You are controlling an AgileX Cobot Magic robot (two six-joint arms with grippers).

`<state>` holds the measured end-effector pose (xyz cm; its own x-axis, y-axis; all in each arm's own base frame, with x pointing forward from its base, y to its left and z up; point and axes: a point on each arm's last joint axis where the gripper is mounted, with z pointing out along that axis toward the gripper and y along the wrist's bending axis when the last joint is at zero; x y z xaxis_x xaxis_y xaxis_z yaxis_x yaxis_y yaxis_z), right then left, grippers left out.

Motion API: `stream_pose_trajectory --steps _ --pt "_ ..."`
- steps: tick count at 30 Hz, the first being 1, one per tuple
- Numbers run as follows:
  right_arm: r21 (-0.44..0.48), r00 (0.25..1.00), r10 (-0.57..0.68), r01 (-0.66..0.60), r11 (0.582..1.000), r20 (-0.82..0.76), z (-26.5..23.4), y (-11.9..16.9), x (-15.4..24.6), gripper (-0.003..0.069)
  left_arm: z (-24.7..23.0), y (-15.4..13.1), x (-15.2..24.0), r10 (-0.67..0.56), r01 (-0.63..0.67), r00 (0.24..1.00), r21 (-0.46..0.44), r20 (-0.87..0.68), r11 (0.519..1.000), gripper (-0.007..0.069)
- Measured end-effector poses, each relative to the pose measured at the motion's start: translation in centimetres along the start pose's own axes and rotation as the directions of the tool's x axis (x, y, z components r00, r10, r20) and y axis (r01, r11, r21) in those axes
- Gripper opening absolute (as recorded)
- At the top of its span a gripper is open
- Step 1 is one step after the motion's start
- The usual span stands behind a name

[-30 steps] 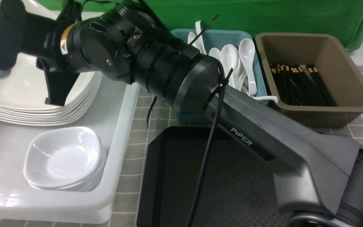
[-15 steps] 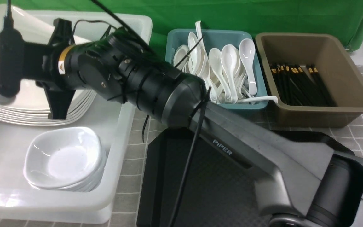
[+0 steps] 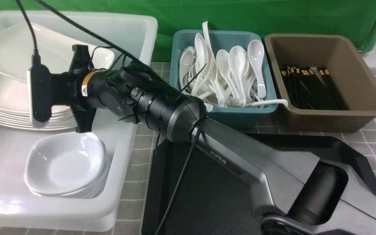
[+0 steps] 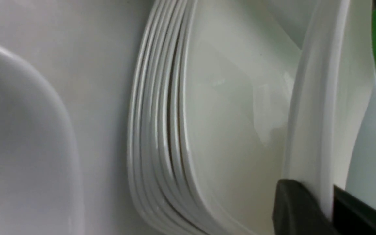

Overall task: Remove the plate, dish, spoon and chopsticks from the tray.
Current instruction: Use the right arm to put the plate into the large storage box on the left

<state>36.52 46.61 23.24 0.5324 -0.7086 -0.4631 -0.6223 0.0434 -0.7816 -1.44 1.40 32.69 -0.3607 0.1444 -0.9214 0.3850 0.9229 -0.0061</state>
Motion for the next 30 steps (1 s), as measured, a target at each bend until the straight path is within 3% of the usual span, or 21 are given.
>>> stream_pose_trajectory --steps 7,8,12,15,23,26,27,29,30 --pt "0.025 1.0 0.005 -0.006 1.0 0.014 0.4 0.2 0.2 0.0206 0.0 -0.2 -0.3 -0.014 0.013 0.999 0.028 0.03 1.0 0.0011" --pt "0.022 1.0 0.023 -0.023 1.0 0.013 0.5 0.3 0.3 0.0267 0.0 -0.3 -0.3 -0.018 0.017 0.999 0.036 0.037 0.999 0.0011" --pt "0.004 0.998 0.068 -0.068 0.998 0.001 0.4 0.3 0.2 0.0388 0.0 -0.4 -0.5 -0.026 0.023 0.998 0.05 0.054 0.998 0.0011" --pt "-0.034 0.992 0.122 -0.123 0.992 -0.027 -0.5 -0.1 -0.3 0.0421 0.0 -0.5 -0.6 -0.022 0.018 0.998 0.056 0.06 0.998 0.0011" --pt "-0.145 0.97 0.201 -0.221 0.964 -0.138 -6.0 -2.8 -2.9 0.0421 -0.1 -0.6 -0.9 -0.021 0.015 0.995 0.064 0.102 0.998 0.0011" --pt "-0.224 0.919 0.278 -0.344 0.912 -0.279 -11.6 -4.8 -4.2 0.0335 0.2 -0.6 -1.3 -0.007 0.0 0.994 0.063 0.109 0.998 0.0011" --pt "-0.227 0.915 0.283 -0.352 0.908 -0.288 -11.9 -4.9 -4.3 0.0328 0.3 -0.6 -1.4 -0.001 -0.006 0.994 0.062 0.106 0.998 0.0011" --pt "-0.222 0.85 0.371 -0.47 0.854 -0.373 -16.1 -6.5 -5.0 0.0208 1.2 -0.7 -2.0 0.028 -0.034 0.995 0.066 0.093 0.997 0.0011" --pt "-0.22 0.844 0.379 -0.48 0.849 -0.379 -16.5 -6.7 -5.0 0.0198 1.3 -0.8 -2.1 0.028 -0.034 0.995 0.066 0.093 0.997 0.0011"
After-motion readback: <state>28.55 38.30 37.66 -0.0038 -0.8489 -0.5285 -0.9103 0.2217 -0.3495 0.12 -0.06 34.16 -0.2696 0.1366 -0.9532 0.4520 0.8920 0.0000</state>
